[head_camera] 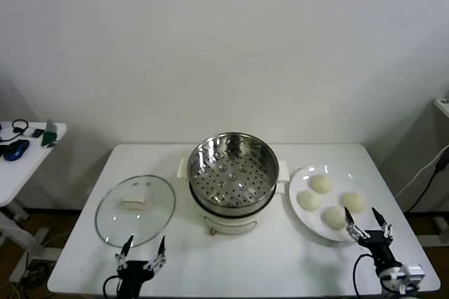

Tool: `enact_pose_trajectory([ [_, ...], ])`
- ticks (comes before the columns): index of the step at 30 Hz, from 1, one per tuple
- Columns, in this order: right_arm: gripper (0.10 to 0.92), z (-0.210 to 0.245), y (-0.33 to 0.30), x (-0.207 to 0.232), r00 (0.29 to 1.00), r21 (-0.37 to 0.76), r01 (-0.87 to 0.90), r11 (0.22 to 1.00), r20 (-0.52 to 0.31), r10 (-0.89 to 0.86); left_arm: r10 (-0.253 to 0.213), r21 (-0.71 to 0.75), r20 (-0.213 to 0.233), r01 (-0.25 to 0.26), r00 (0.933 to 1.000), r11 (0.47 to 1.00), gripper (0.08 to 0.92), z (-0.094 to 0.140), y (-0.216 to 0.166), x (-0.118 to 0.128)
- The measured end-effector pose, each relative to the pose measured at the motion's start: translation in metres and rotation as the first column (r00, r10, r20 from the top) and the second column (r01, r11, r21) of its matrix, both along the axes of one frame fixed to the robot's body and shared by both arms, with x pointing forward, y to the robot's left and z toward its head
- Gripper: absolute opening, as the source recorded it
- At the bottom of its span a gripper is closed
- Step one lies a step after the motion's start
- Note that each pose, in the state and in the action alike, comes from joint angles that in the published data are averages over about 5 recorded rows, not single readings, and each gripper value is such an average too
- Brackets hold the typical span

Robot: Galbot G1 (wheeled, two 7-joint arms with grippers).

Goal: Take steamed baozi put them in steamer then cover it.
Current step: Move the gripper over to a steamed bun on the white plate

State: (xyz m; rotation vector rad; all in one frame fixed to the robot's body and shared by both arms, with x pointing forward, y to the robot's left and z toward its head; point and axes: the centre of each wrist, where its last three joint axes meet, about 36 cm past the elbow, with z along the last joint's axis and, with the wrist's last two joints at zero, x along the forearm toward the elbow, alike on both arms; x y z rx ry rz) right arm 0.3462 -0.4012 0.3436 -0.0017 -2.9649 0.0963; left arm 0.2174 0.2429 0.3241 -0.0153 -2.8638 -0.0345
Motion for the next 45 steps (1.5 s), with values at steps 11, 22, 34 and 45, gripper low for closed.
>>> enact_pose_trajectory([
  [11,0.823,0.088,-0.032,0.123,0.945,-0.289,-0.322,0.901,-0.150,0.290,-0.023,0.009,0.015,0.023,0.9996,1.000,0.823,0.005,0.002,0.005],
  [22,0.823,0.173,-0.060,0.221,0.611,-0.426,-0.792,0.438,-0.574,0.546,-0.028,0.008,0.008,0.028,0.9996,1.000,0.823,0.000,0.001,0.006],
  [34,0.823,0.216,-0.046,0.286,0.297,-0.278,-0.955,0.107,-0.867,0.400,-0.026,0.003,0.004,0.026,0.9997,1.000,0.823,-0.007,-0.001,0.008],
  [45,0.823,0.185,-0.025,0.315,0.193,-0.178,-0.981,0.079,-0.942,0.274,-0.008,0.008,-0.004,0.008,1.0000,1.000,0.823,-0.012,0.005,0.009],
])
